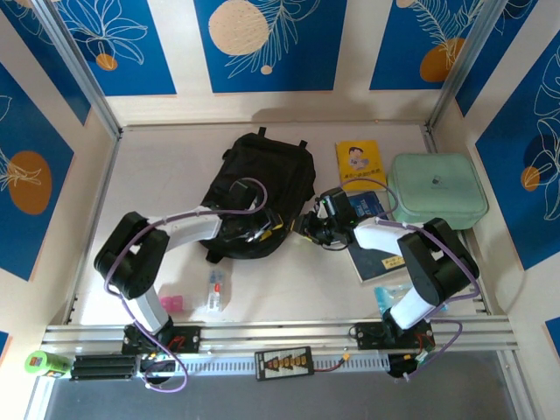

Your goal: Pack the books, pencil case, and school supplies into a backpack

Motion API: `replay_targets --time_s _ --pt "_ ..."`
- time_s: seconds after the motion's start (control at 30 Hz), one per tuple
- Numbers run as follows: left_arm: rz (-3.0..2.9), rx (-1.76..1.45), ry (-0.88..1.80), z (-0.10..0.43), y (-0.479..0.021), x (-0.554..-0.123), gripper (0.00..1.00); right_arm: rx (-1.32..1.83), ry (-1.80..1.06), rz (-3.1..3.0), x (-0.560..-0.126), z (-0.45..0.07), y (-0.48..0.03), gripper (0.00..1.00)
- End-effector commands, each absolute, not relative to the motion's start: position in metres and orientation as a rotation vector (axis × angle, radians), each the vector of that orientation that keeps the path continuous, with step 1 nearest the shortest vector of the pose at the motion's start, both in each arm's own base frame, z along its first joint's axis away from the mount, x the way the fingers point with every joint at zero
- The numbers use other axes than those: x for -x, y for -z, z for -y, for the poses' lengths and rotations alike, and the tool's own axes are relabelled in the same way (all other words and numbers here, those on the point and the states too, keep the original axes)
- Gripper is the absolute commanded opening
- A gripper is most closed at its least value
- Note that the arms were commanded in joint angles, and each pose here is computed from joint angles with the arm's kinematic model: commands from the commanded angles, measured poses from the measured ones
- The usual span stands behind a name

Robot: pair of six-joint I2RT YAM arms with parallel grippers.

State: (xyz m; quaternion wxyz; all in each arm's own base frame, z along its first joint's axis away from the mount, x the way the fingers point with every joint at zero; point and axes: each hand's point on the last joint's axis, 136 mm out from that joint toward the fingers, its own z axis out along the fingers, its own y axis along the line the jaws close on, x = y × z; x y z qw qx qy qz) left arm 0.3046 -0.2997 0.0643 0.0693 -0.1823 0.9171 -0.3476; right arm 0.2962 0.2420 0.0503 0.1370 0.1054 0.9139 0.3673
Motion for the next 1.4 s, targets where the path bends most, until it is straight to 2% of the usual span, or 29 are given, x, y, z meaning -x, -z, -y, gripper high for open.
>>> replay_targets --time_s 0.0,0.17,0.27,0.43,0.53,0.6,0.63,0.77,1.13,1.23,1.37 --pt "-2.734 0.548 1.074 0.310 -0.071 -0.311 0.44 -0.221 -1.113 -2.547 -0.303 -0.245 -0.080 0.40" --pt "-2.716 0.532 1.065 0.308 -0.075 -0.313 0.43 -0.143 -1.154 -2.445 -0.311 -0.246 -0.104 0.46" --pt "-2.711 0.534 1.070 0.308 -0.076 -0.313 0.43 -0.149 -1.141 -2.478 -0.320 -0.247 -0.101 0.49" --pt "-2.714 0.549 1.077 0.308 -0.075 -0.312 0.43 -0.197 -1.093 -2.561 -0.333 -0.247 -0.084 0.48" --pt "-2.714 0.554 1.073 0.308 -0.076 -0.312 0.42 -0.216 -1.074 -2.601 -0.332 -0.246 -0.073 0.41" --pt "-2.715 0.560 1.074 0.308 -0.077 -0.312 0.42 -0.216 -1.077 -2.611 -0.329 -0.246 -0.067 0.35" --pt "-2.718 0.567 1.080 0.308 -0.077 -0.312 0.42 -0.211 -1.086 -2.615 -0.327 -0.246 -0.063 0.28" --pt "-2.708 0.605 1.180 0.320 -0.081 -0.315 0.42 -0.215 -1.097 -2.634 -0.319 -0.246 -0.052 0.17" --pt "-2.728 0.684 1.198 0.321 -0.070 -0.311 0.40 -0.233 -1.115 -2.644 -0.311 -0.248 -0.039 0.10" --pt "-2.772 0.737 1.081 0.307 -0.063 -0.303 0.34 -0.237 -1.108 -2.649 -0.310 -0.247 -0.037 0.10" --pt "-2.778 0.737 0.952 0.294 -0.063 -0.299 0.31 -0.244 -1.100 -2.653 -0.309 -0.246 -0.035 0.10"
